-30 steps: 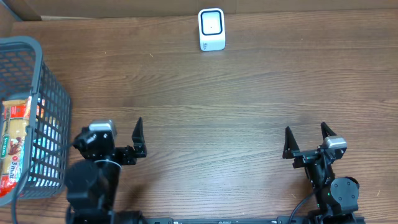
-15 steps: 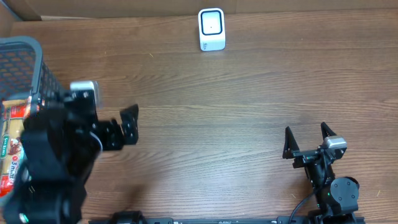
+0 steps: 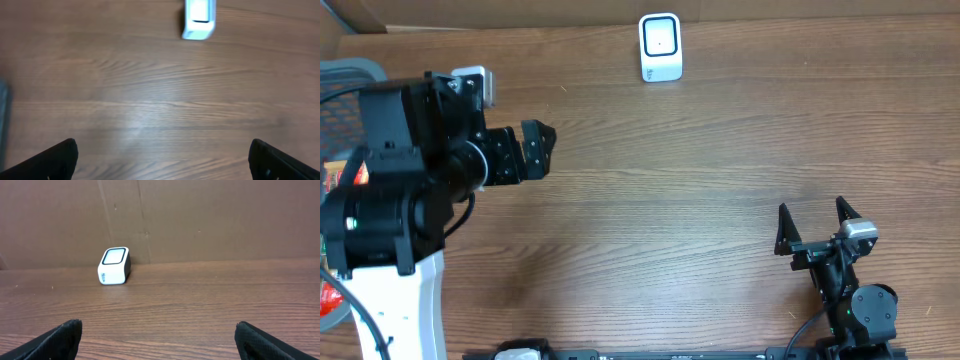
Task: Scan the item barcode
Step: 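Move the left gripper over the grey basket and reach inside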
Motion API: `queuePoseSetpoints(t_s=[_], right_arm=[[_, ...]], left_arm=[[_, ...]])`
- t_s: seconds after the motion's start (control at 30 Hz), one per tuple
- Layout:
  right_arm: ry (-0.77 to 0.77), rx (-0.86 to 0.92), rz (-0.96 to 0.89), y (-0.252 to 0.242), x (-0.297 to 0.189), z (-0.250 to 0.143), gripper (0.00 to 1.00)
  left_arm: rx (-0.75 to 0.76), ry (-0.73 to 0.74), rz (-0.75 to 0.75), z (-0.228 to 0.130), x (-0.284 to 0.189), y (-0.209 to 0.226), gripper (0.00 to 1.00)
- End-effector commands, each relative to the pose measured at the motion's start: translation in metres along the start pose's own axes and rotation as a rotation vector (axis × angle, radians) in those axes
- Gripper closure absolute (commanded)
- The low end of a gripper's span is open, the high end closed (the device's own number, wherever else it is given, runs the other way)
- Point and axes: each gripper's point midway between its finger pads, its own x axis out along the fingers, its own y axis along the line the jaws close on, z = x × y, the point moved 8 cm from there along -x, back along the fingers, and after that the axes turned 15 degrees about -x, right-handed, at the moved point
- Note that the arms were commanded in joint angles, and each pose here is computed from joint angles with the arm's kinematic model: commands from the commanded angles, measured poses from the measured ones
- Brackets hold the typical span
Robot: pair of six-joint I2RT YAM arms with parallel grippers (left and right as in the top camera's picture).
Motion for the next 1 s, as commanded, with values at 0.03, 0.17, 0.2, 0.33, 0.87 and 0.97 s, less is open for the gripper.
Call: queuePoseSetpoints(t_s=[0.03, 0.17, 0.2, 0.33, 0.87, 0.97], right_arm=[[-0.002, 0.007, -0.012, -0.001, 0.000, -0.002, 0.00], [-0.002, 0.007, -0.012, -0.001, 0.000, -0.002, 0.00], [-0.002, 0.007, -0.012, -0.001, 0.000, -0.002, 0.00], [-0.002, 0.007, -0.012, -0.001, 0.000, -0.002, 0.00], [-0.003, 0.007, -0.012, -0.001, 0.000, -0.002, 0.00], [-0.002, 0.007, -0.012, -0.001, 0.000, -0.002, 0.00]], left_arm=[[-0.156, -0.132, 0.131, 0.028, -0.033, 0.026, 0.00], [-0.276, -0.243, 0.259, 0.050, -0.061, 0.061, 0.00], [-0.310, -0.280, 0.312, 0.054, -0.069, 0.073, 0.00], [-0.470, -0.371, 0.488, 0.055, -0.091, 0.115, 0.00], [-0.818, -0.369, 0.689, 0.033, -0.071, 0.221, 0.00], [-0.843, -0.389, 0.700, 0.033, -0.067, 0.233, 0.00]])
